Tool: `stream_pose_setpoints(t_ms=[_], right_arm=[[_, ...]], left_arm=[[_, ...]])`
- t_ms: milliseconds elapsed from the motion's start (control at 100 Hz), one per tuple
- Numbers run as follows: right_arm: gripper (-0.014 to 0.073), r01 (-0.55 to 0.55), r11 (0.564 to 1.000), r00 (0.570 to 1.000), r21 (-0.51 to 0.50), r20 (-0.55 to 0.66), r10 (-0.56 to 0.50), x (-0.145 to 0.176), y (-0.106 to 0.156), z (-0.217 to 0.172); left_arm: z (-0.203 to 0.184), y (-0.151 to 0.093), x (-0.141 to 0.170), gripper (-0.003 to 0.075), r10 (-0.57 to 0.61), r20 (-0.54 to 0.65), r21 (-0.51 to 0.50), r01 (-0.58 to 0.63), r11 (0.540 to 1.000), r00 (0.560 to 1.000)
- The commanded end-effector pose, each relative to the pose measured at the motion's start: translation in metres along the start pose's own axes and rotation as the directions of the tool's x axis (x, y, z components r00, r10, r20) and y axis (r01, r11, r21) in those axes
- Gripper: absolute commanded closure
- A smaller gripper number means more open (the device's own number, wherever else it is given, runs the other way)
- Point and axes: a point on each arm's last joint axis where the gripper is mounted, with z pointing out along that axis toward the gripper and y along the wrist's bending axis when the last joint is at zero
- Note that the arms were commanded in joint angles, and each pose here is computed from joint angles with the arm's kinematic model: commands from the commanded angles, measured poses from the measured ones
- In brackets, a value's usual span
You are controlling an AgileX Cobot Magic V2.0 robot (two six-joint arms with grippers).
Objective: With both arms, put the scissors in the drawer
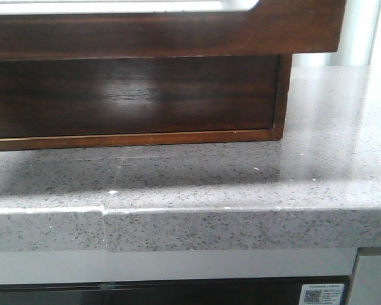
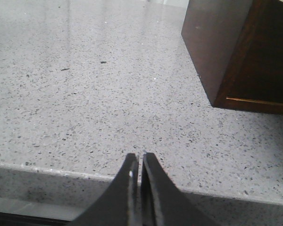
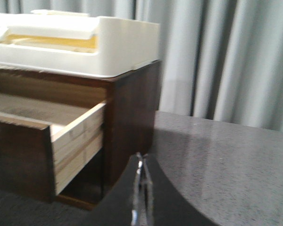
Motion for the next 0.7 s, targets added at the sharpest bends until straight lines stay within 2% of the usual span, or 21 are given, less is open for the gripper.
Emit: stream_pose_setpoints(t_ms=[0,150,260,490,690], right_arm=[[0.0636,-0.006,0.998,0.994,0.069,0.112,-0.001,-0.013,-0.005,-0.006],[0.0636,-0.008,0.989,0.985,0.149,0.171,-0.018,-0.001,-0.006,-0.022],[0.0636,-0.051,0.982,0.979,0.180,0.202,0.013,0.011,-0.005,-0.031],[0.0636,-0.151,0.962,0.977,0.227,0.181,0.110,0.049,-0.007,-0.028],[0.0636,-0.151,0.959,0.976,0.241,0.187,0.107,0.085,-0.007,-0.023]], left_arm=[[0.000,0.000,0.000,0.0742,-0.012,0.064,0.007,0.011,1.000,0.998],[0.000,0.000,0.000,0.0742,-0.012,0.064,0.007,0.011,1.000,0.998],[0.000,0.000,0.000,0.0742,-0.012,0.064,0.007,0.011,1.000,0.998],[0.000,0.000,0.000,0.0742,-0.012,0.064,0.007,0.012,1.000,0.998],[0.000,0.000,0.000,0.0742,-0.012,0.064,0.007,0.012,1.000,0.998]])
